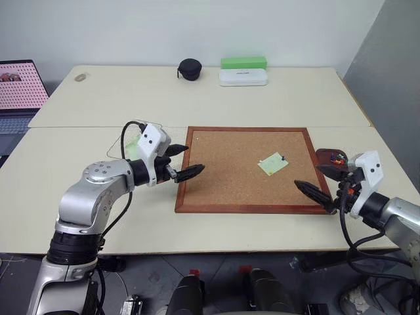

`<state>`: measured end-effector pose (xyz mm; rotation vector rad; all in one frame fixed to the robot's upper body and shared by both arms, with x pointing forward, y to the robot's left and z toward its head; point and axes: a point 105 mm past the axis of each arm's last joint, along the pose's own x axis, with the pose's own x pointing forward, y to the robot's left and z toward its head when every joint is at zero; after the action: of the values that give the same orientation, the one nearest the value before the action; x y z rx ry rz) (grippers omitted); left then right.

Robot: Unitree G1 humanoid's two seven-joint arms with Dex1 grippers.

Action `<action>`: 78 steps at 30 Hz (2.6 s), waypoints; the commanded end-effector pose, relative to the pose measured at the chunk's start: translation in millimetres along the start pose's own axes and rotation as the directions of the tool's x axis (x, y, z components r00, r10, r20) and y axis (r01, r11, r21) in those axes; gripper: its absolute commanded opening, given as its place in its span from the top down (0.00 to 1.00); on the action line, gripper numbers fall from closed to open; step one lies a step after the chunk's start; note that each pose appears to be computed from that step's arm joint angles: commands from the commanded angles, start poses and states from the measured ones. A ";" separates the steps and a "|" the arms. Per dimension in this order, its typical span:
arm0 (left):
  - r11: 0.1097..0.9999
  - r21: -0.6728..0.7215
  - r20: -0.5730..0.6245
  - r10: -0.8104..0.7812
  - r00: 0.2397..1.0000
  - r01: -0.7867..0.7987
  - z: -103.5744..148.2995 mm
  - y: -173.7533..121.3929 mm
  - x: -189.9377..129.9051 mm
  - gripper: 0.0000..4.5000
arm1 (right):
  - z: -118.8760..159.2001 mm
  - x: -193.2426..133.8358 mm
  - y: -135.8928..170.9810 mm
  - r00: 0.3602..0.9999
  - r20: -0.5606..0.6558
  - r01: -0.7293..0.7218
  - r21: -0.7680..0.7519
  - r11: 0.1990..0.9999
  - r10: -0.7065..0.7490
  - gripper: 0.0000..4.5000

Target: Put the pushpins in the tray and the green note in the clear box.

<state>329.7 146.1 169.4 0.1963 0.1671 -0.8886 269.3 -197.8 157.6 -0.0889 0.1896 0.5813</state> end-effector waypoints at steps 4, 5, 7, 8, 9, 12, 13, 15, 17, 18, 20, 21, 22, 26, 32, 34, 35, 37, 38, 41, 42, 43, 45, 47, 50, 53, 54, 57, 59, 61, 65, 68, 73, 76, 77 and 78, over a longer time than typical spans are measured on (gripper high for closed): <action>0.999 0.028 0.018 0.015 1.000 -0.015 9.3 3.4 -0.3 0.01 | 6.4 -4.5 -6.7 0.999 0.026 0.028 -0.044 0.999 -0.026 0.00; 1.000 0.026 0.020 0.013 1.000 -0.014 9.5 3.2 -0.1 0.01 | 6.6 -4.4 -7.2 0.999 0.028 0.030 -0.044 0.999 -0.028 0.00; 0.999 0.030 0.018 0.014 1.000 -0.015 9.2 3.3 -0.1 0.01 | 6.6 -4.1 -7.8 0.999 0.029 0.031 -0.047 0.998 -0.030 0.00; 0.999 0.032 0.016 0.015 1.000 -0.016 9.1 3.1 -0.1 0.01 | 6.6 -4.2 -8.3 0.999 0.029 0.032 -0.047 0.998 -0.031 0.00; 0.999 0.031 0.016 0.016 1.000 -0.016 9.0 2.8 0.0 0.01 | 6.5 -4.3 -8.6 0.999 0.029 0.032 -0.048 0.998 -0.031 0.00; 0.999 0.029 0.015 0.016 1.000 -0.016 8.5 2.7 -0.1 0.01 | 6.1 -4.3 -9.3 0.999 0.027 0.033 -0.054 0.998 -0.032 0.00; 0.999 0.028 0.015 0.016 1.000 -0.017 8.3 2.9 -0.2 0.01 | 5.9 -4.2 -9.7 0.999 0.026 0.035 -0.056 0.998 -0.033 0.00; 0.999 0.027 0.016 0.017 1.000 -0.018 8.1 2.8 0.2 0.01 | 5.4 -4.2 -11.1 0.999 0.022 0.038 -0.065 0.997 -0.036 0.00; 0.999 0.029 0.013 0.018 1.000 -0.018 7.1 2.8 0.4 0.01 | 4.9 -3.9 -11.9 0.999 0.022 0.040 -0.064 0.997 -0.038 0.00; 0.999 0.027 0.013 0.018 1.000 -0.019 6.8 2.8 0.6 0.01 | 4.7 -3.7 -12.0 0.999 0.023 0.040 -0.063 0.997 -0.038 0.00; 1.000 0.022 0.017 0.016 1.000 -0.016 6.9 2.0 1.3 0.01 | 4.7 -3.4 -12.2 0.999 0.024 0.040 -0.063 0.997 -0.038 0.00; 1.000 0.019 0.020 0.015 1.000 -0.016 7.0 1.7 1.8 0.01 | 5.0 -3.1 -12.5 0.999 0.024 0.041 -0.063 0.997 -0.039 0.00; 1.000 0.018 0.021 0.015 1.000 -0.015 7.1 1.4 2.2 0.01 | 5.4 -2.9 -12.6 0.999 0.026 0.042 -0.064 0.997 -0.040 0.00; 1.000 0.012 0.023 0.005 1.000 -0.005 6.5 -1.0 3.6 0.01 | 8.0 -1.4 -10.2 0.999 0.034 0.037 -0.062 0.997 -0.035 0.00; 0.996 -0.066 0.043 -0.050 0.998 0.053 10.6 -8.0 0.8 0.01 | 12.7 -3.1 -4.1 0.999 0.039 0.003 -0.050 0.999 -0.001 0.00; 0.992 -0.093 0.047 -0.084 0.995 0.088 13.8 -12.9 -3.0 0.01 | 15.8 -3.5 -1.5 0.999 0.039 -0.022 -0.033 0.999 0.023 0.00; 0.989 -0.100 0.049 -0.102 0.994 0.107 15.3 -15.8 -4.8 0.01 | 16.6 -3.6 -0.1 0.999 0.036 -0.036 -0.023 0.999 0.037 0.00; 0.984 -0.111 0.038 -0.135 0.990 0.138 15.0 -22.4 -7.7 0.01 | 18.3 -3.6 1.3 0.998 0.030 -0.058 -0.014 0.998 0.058 0.00; 0.987 -0.095 0.027 -0.128 0.991 0.130 13.3 -23.0 -7.3 0.01 | 20.5 -2.8 -1.1 0.998 0.037 -0.050 -0.008 0.999 0.050 0.00; 0.999 -0.027 0.003 -0.037 0.999 0.037 3.9 -15.4 1.4 0.01 | 24.3 2.8 -11.1 0.999 0.043 -0.005 -0.032 0.999 0.006 0.00; 1.000 -0.018 0.010 0.003 1.000 -0.002 0.9 -13.2 7.0 0.01 | 23.0 5.6 -13.5 0.999 0.035 0.009 -0.054 0.999 -0.007 0.00; 0.999 -0.022 0.026 0.025 0.999 -0.025 -1.2 -14.1 12.7 0.05 | 21.1 8.6 -15.2 0.999 0.027 0.021 -0.075 0.997 -0.019 0.00; 0.998 -0.045 0.076 0.051 0.996 -0.048 -2.2 -18.1 23.8 0.10 | 18.3 15.1 -19.0 0.999 0.026 0.046 -0.103 0.994 -0.043 0.00; 0.996 -0.062 0.100 0.072 0.992 -0.066 -6.4 -21.8 35.8 0.19 | 16.4 22.5 -22.0 0.997 0.038 0.071 -0.107 0.992 -0.067 0.00; 0.998 -0.021 0.103 0.057 0.993 -0.055 -14.6 -33.6 61.0 0.34 | 7.6 34.4 -26.1 0.994 0.047 0.106 -0.112 0.988 -0.101 0.00; 0.998 -0.036 0.137 0.048 0.989 -0.043 -12.9 -40.9 84.9 0.47 | 8.6 45.7 -27.2 0.989 0.076 0.133 -0.114 0.985 -0.124 0.00; 0.999 -0.032 0.138 0.040 0.990 -0.036 -14.0 -43.0 90.5 0.52 | 9.3 49.5 -27.5 0.988 0.085 0.139 -0.113 0.984 -0.130 0.00; 1.000 -0.015 0.130 0.020 0.991 -0.018 -18.7 -46.0 98.8 0.63 | 9.8 57.7 -27.7 0.986 0.098 0.147 -0.110 0.983 -0.137 0.00; 1.000 -0.004 0.122 0.000 0.993 0.000 -22.6 -47.5 103.4 0.71 | 8.1 64.6 -29.3 0.984 0.101 0.155 -0.110 0.982 -0.144 0.00; 1.000 0.003 0.116 -0.022 0.993 0.022 -25.4 -49.1 107.0 0.80 | 4.5 72.1 -33.3 0.982 0.096 0.170 -0.111 0.979 -0.160 0.00; 0.998 0.012 0.105 -0.056 0.993 0.055 -29.6 -51.9 112.1 0.96 | 1.0 86.0 -37.6 0.980 0.100 0.184 -0.100 0.978 -0.174 0.00; 0.998 0.006 0.083 -0.064 0.994 0.064 -37.9 -53.0 116.1 0.98 | -3.2 97.7 -37.3 0.981 0.097 0.178 -0.093 0.980 -0.169 0.00; 0.995 -0.026 -0.001 -0.095 0.995 0.095 -58.4 -60.6 122.2 0.98 | -10.0 110.1 -42.1 0.979 0.089 0.189 -0.080 0.979 -0.182 0.00; 0.991 -0.057 -0.068 -0.122 0.990 0.118 -73.5 -68.8 124.5 0.98 | -16.2 118.7 -47.6 0.979 0.075 0.196 -0.069 0.978 -0.191 0.00; 0.991 -0.059 -0.079 -0.122 0.989 0.117 -75.9 -69.3 124.5 0.98 | -17.9 120.3 -48.7 0.979 0.071 0.197 -0.069 0.978 -0.192 0.00; 0.991 -0.063 -0.082 -0.121 0.989 0.116 -76.8 -69.1 124.5 0.98 | -19.1 121.8 -49.8 0.979 0.068 0.198 -0.069 0.978 -0.193 0.00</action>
<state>355.2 32.2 79.0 0.1639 0.2049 -0.9694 387.1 -175.6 101.0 -0.1411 0.1577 0.3992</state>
